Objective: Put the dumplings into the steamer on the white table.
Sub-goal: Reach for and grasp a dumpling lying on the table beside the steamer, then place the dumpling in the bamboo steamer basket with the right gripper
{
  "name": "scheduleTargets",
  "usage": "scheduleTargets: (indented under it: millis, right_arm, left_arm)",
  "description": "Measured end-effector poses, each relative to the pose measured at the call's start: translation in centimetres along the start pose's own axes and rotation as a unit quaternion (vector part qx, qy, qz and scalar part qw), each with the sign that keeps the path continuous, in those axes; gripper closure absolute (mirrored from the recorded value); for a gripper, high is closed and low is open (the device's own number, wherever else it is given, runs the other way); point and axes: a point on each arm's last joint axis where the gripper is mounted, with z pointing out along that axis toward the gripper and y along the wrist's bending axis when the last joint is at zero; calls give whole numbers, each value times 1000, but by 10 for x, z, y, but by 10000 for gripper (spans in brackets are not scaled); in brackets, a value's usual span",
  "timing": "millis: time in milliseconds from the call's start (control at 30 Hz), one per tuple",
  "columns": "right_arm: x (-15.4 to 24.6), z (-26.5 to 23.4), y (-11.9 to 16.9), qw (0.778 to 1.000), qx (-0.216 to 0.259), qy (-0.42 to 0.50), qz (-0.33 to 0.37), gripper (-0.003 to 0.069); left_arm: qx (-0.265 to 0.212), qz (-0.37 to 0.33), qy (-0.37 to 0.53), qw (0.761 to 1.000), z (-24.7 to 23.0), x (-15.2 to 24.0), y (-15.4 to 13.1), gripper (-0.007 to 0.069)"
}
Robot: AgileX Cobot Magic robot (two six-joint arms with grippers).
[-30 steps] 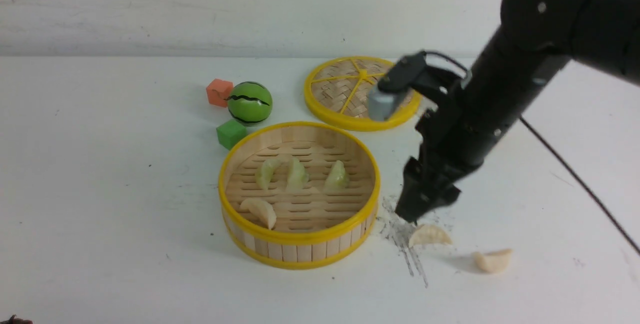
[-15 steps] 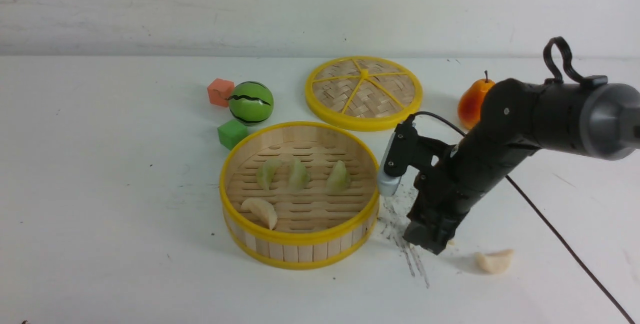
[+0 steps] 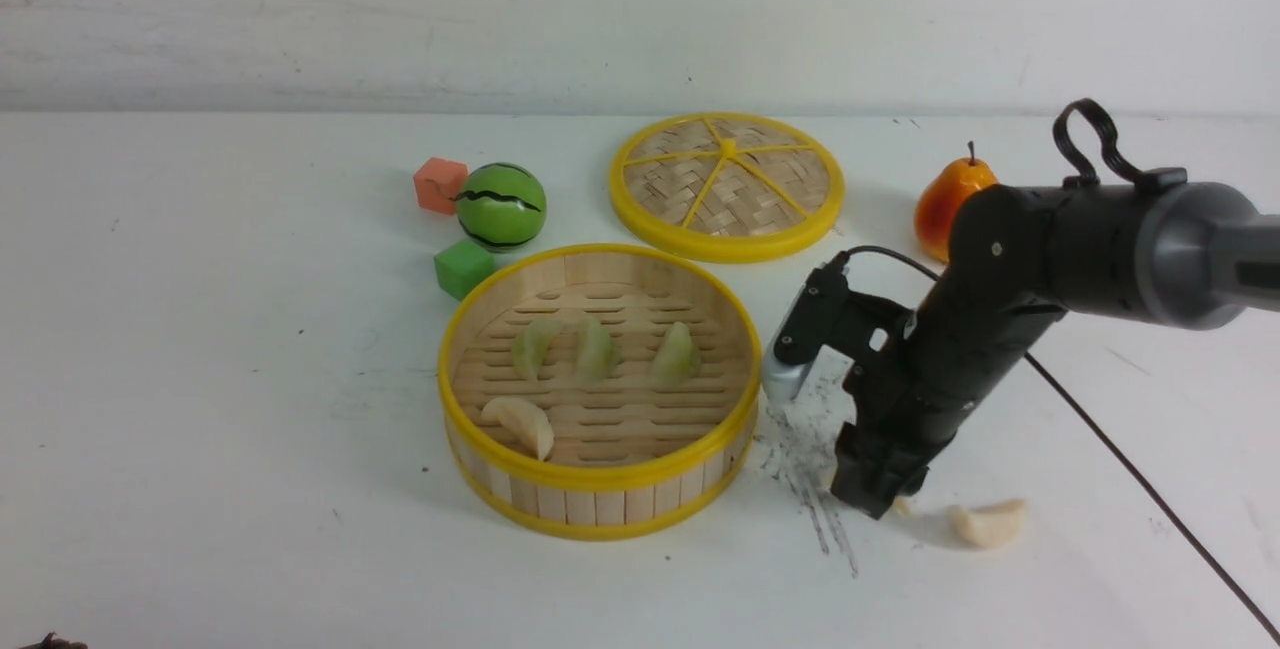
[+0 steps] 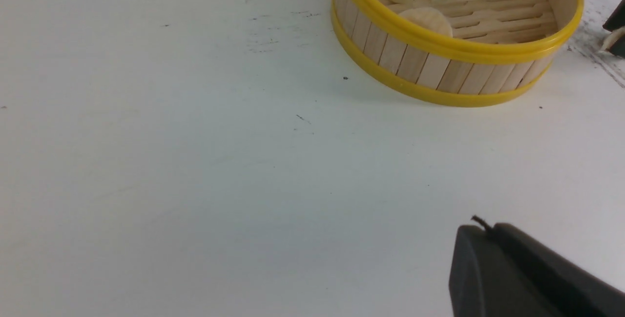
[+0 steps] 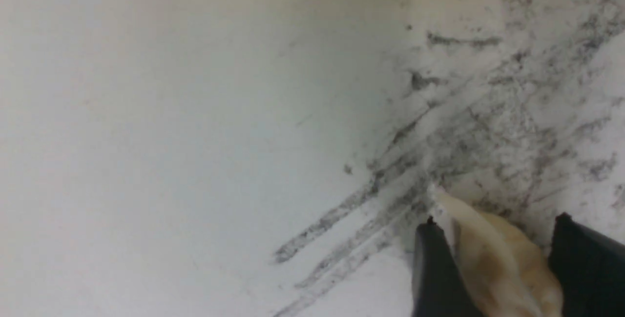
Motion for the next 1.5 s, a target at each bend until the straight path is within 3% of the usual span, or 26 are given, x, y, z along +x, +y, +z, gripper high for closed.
scheduleTargets:
  millis: [67, 167, 233, 300, 533, 700, 833, 1000, 1167, 1300, 1333, 1500]
  right_arm:
    - [0, 0, 0, 999, 0, 1, 37, 302]
    - [1, 0, 0, 996, 1, 2, 91, 316]
    - [3, 0, 0, 990, 4, 13, 138, 419]
    - [5, 0, -1, 988, 7, 24, 155, 468]
    - [2, -20, -7, 984, 29, 66, 166, 457]
    - [-39, -75, -18, 976, 58, -23, 209, 457]
    - [-81, -93, 11, 972, 12, -119, 200, 457]
    - [-115, -49, 61, 977, -37, -145, 155, 457]
    - [-119, -9, 65, 975, -36, -141, 167, 457]
    - [-117, 1, 63, 971, -40, -130, 194, 407]
    - [-117, 2, 63, 970, -41, -129, 201, 342]
    - [-118, -4, 64, 970, -46, -123, 204, 195]
  left_arm:
    - [0, 0, 0, 1000, 0, 0, 0, 623]
    - [0, 0, 0, 1000, 0, 0, 0, 623]
    - [-1, 0, 1, 1000, 0, 0, 0, 621]
    - [-1, 0, 3, 1000, 0, 1, 0, 620]
    - [-1, 0, 4, 1000, 0, 1, 0, 620]
    - [3, 0, -10, 1000, 0, -2, -1, 619]
    - [10, 0, -29, 1000, 0, -5, -2, 615]
    - [9, 0, -27, 1000, 0, -5, -2, 610]
    - [6, 0, -19, 1000, 0, -3, -1, 606]
    - [6, 0, -18, 1000, 0, -3, -1, 604]
    - [6, 0, -18, 1000, 0, -3, -1, 603]
    - [4, 0, -13, 1000, 0, -2, -1, 599]
